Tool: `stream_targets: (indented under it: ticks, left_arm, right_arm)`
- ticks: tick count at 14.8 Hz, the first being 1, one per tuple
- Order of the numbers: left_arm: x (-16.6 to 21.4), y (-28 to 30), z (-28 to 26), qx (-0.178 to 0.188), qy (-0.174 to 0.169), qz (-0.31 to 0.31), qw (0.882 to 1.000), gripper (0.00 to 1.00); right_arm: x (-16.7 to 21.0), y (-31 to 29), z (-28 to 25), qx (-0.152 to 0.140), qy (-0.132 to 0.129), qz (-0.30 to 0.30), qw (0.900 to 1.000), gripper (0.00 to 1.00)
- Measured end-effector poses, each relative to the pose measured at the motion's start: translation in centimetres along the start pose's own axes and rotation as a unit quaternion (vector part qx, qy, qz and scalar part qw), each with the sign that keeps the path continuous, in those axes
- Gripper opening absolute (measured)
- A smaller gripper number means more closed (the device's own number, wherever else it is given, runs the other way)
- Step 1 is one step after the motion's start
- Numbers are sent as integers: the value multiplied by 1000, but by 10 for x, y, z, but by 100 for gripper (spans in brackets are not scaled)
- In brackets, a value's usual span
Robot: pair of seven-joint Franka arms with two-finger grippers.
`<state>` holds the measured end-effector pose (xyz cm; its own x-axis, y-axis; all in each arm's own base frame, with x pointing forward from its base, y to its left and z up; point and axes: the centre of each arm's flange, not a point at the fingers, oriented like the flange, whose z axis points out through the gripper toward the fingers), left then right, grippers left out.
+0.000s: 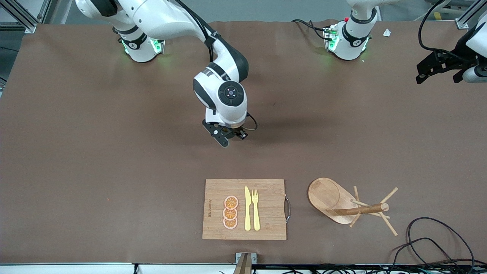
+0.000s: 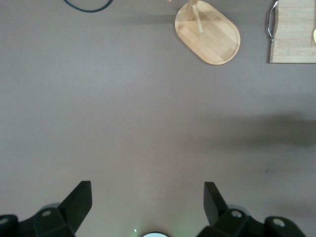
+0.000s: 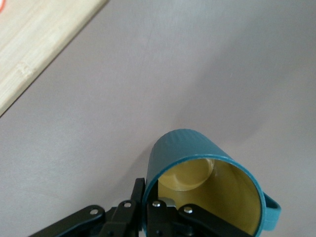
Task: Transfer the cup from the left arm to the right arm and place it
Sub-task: 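Lift the teal mug with the right gripper and carry it sideways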
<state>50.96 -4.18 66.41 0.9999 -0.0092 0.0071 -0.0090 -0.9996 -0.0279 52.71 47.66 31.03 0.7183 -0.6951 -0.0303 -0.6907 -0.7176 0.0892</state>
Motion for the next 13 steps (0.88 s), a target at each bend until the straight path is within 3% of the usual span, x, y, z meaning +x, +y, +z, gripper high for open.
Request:
stream_targets:
  ticks: [8,13]
  left_arm:
    - [0,6,0,0,0,-2,1000,100]
    - [-1,16,0,1,0,1,1000,100]
  right_arm:
    - [84,83,-50,-15,-4,-127,992,4]
    - [129,155,-29,0,1,-187,982,4]
